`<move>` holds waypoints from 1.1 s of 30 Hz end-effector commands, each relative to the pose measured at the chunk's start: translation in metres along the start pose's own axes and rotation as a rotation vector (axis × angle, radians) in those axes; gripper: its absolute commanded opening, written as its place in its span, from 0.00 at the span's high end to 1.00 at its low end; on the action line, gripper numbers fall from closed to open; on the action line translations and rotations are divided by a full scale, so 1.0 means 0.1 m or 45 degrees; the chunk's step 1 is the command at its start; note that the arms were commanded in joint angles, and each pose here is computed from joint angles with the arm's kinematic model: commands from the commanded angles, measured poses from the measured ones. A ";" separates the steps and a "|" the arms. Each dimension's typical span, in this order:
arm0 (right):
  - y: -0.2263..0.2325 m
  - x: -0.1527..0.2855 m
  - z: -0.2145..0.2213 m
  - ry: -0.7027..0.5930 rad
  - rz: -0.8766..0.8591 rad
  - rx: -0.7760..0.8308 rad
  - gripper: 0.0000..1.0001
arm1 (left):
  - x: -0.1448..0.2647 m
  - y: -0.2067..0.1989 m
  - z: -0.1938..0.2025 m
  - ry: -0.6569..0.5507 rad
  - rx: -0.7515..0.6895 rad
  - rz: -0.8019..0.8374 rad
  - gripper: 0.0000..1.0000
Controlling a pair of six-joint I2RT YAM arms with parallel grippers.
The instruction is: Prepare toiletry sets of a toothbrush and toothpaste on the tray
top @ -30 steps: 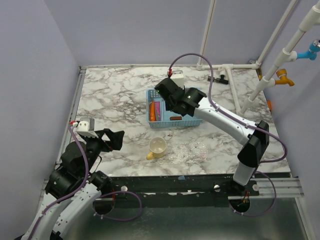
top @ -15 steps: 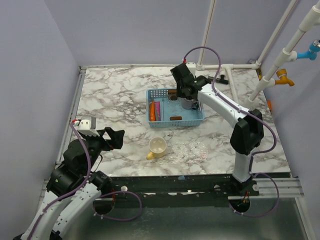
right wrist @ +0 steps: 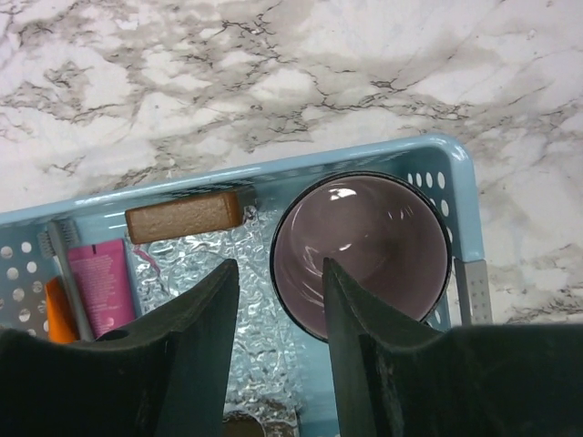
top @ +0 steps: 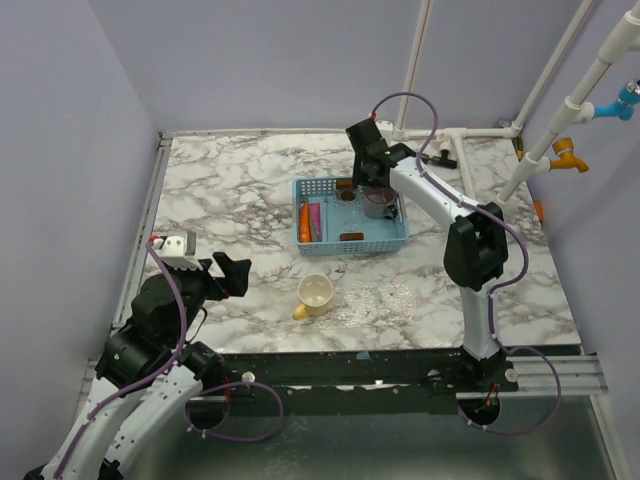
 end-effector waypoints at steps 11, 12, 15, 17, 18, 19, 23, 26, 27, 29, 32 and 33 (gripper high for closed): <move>0.03 -0.50 0.07 0.054 0.008 -0.092 0.59 | -0.02 0.01 -0.01 0.002 -0.012 -0.010 0.01; 0.03 -0.52 0.07 0.057 0.010 -0.092 0.60 | -0.02 0.01 -0.01 0.001 -0.012 -0.013 0.01; 0.00 -0.56 0.08 0.067 0.014 -0.098 0.62 | -0.02 0.01 -0.01 0.000 -0.011 -0.014 0.01; -0.02 -0.58 0.10 0.071 0.024 -0.099 0.65 | -0.02 0.02 -0.01 0.003 -0.012 -0.016 0.01; -0.03 -0.59 0.11 0.075 0.028 -0.098 0.66 | -0.02 0.01 -0.02 0.000 -0.011 -0.016 0.01; -0.03 -0.60 0.12 0.077 0.026 -0.095 0.68 | -0.02 0.02 -0.02 0.000 -0.011 -0.016 0.01; -0.04 -0.61 0.14 0.088 0.025 -0.098 0.71 | -0.02 0.02 -0.02 0.000 -0.011 -0.019 0.01; -0.04 -0.62 0.16 0.098 0.022 -0.093 0.74 | -0.02 0.02 -0.02 -0.001 -0.010 -0.017 0.01; -0.04 -0.61 0.17 0.102 0.015 -0.092 0.76 | -0.02 0.02 -0.02 -0.001 -0.010 -0.017 0.01; -0.03 -0.62 0.19 0.112 0.010 -0.090 0.80 | -0.02 0.01 -0.02 -0.003 -0.009 -0.013 0.01; -0.03 -0.60 0.19 0.119 0.004 -0.088 0.92 | -0.02 0.01 -0.02 -0.001 -0.009 -0.011 0.01; -0.03 -0.59 0.19 0.119 0.000 -0.088 0.97 | -0.02 0.01 -0.02 -0.002 -0.008 -0.013 0.01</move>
Point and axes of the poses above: each gripper's point midway between its finger pads, its own x axis back along the fingers, its own y axis along the line the jaws close on, z = x × y, the point moved 2 cm from there along x, back along the fingers, and after that the axes turned 3 degrees about -x, right-handed, at the moved point
